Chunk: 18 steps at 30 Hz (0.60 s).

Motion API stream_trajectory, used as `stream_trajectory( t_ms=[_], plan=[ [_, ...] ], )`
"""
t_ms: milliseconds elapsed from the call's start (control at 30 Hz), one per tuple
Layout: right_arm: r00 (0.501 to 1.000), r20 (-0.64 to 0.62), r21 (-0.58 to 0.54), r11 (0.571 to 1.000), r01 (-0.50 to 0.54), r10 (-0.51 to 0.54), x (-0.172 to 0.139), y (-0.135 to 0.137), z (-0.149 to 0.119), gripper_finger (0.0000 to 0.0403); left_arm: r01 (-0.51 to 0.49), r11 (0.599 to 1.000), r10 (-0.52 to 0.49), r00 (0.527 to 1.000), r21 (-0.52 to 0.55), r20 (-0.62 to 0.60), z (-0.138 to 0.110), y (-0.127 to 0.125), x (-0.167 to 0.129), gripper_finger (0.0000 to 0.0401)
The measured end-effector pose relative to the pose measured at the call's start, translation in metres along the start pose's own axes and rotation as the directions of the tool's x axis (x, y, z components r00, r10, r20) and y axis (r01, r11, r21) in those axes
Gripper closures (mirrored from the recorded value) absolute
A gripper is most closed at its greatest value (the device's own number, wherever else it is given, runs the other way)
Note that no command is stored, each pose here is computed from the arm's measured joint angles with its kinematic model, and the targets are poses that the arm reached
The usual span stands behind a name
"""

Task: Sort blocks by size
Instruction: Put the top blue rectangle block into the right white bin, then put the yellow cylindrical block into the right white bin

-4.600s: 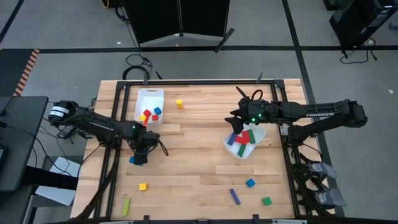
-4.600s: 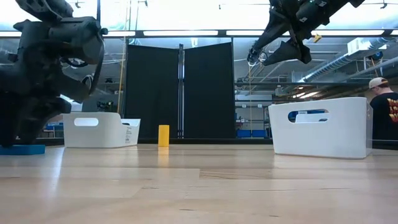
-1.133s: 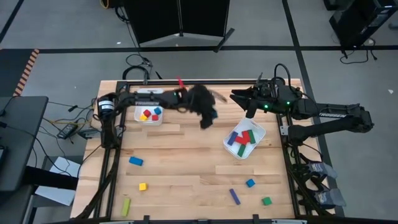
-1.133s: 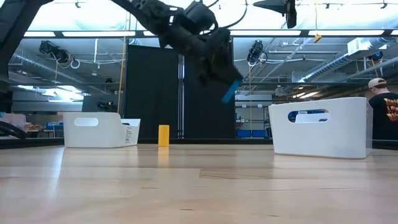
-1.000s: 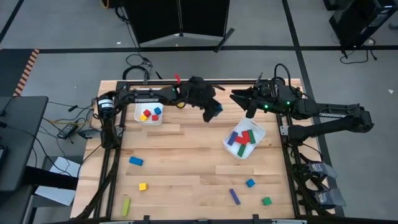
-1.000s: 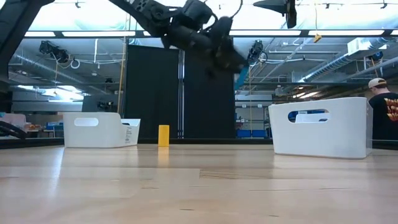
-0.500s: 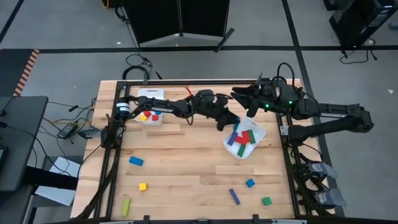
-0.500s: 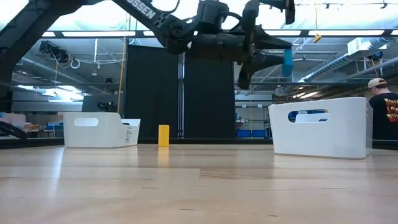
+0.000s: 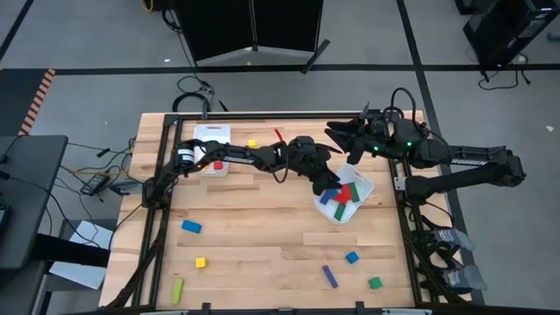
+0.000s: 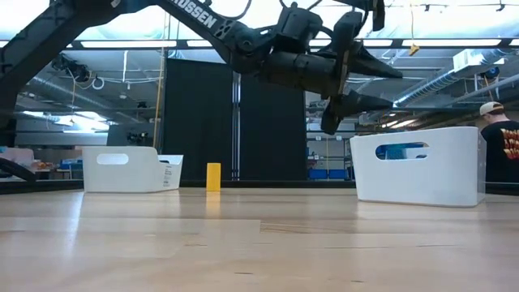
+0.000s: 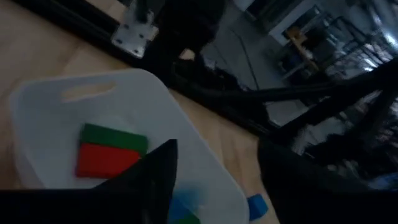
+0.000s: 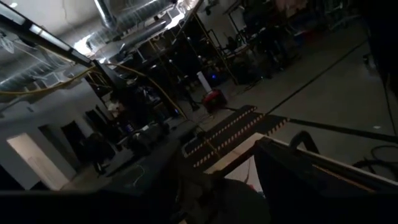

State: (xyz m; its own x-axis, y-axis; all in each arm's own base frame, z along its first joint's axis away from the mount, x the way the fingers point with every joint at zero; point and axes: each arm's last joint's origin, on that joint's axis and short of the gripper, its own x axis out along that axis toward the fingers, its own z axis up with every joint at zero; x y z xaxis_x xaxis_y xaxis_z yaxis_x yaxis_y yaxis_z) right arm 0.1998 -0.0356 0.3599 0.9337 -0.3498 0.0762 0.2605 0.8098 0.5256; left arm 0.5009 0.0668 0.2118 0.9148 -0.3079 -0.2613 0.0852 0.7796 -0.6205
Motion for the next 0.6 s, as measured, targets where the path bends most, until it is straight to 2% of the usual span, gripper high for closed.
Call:
stream_trajectory(
  t_ms=[100, 200, 400, 600],
  plan=[
    [1.000, 0.004, 0.000, 1.000, 0.005, -0.005, 0.000, 0.000, 0.000, 0.0190, 0.012, 1.000, -0.012, 1.000, -0.016, 0.010, 0.007, 0.001, -0.006, 0.0150],
    [1.000, 0.015, 0.003, 1.000, -0.001, 0.001, 0.000, 0.000, 0.001, 0.0191, -0.035, 0.999, 0.035, 0.999, 0.004, 0.020, 0.017, -0.001, -0.017, 0.0159],
    [0.999, 0.031, 0.008, 1.000, -0.015, 0.014, 0.000, 0.002, 0.003, 0.0192, -0.186, 0.973, 0.183, 0.982, 0.133, 0.038, 0.049, -0.014, -0.064, 0.0235],
    [1.000, 0.013, 0.004, 1.000, -0.007, 0.007, 0.005, 0.001, -0.002, 0.0191, -0.276, 0.952, 0.258, 0.956, 0.130, 0.139, 0.065, -0.012, -0.132, 0.0304]
  ],
)
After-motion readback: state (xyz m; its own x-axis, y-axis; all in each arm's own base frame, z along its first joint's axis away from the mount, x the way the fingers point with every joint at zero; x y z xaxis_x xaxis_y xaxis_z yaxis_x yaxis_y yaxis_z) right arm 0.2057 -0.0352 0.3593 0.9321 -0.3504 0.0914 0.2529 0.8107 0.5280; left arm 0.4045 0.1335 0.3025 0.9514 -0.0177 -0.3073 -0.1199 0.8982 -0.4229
